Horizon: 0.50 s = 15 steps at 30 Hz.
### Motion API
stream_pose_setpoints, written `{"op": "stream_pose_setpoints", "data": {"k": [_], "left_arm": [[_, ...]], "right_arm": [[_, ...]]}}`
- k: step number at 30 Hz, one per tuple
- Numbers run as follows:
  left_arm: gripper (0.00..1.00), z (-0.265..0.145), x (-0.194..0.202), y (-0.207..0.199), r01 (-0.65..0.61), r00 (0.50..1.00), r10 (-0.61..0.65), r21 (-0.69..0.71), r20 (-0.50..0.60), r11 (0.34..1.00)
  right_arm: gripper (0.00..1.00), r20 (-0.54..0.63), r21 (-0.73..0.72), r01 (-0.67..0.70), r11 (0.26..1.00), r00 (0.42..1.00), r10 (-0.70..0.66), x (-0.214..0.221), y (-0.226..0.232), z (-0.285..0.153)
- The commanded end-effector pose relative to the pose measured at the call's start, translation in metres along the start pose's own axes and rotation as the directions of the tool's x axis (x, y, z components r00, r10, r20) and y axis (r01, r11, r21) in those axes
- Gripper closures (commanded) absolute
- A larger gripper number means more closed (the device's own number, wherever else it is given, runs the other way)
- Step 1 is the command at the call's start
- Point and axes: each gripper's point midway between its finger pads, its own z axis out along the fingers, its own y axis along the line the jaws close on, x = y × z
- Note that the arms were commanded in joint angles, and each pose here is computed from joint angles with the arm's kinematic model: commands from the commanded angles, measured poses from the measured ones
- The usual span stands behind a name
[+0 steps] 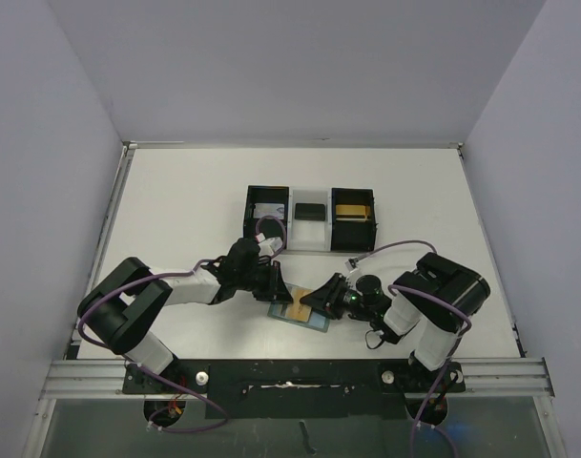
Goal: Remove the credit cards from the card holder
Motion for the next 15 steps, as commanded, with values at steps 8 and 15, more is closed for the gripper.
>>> {"op": "stream_pose_setpoints", "data": {"k": [8, 15], "left_arm": [[0.92, -0.001, 0.004, 0.005, -0.02, 1.0, 0.02, -0.005, 0.005, 1.0], [0.92, -0.002, -0.001, 0.006, -0.027, 0.999, 0.027, -0.03, 0.017, 0.999]], "right_arm": [[0.92, -0.018, -0.137, 0.009, 0.991, 1.0, -0.011, 0.006, 0.019, -0.004], [1.0, -0.01, -0.105, 0.045, 0.993, 0.999, -0.046, 0.005, 0.016, -0.008]]}}
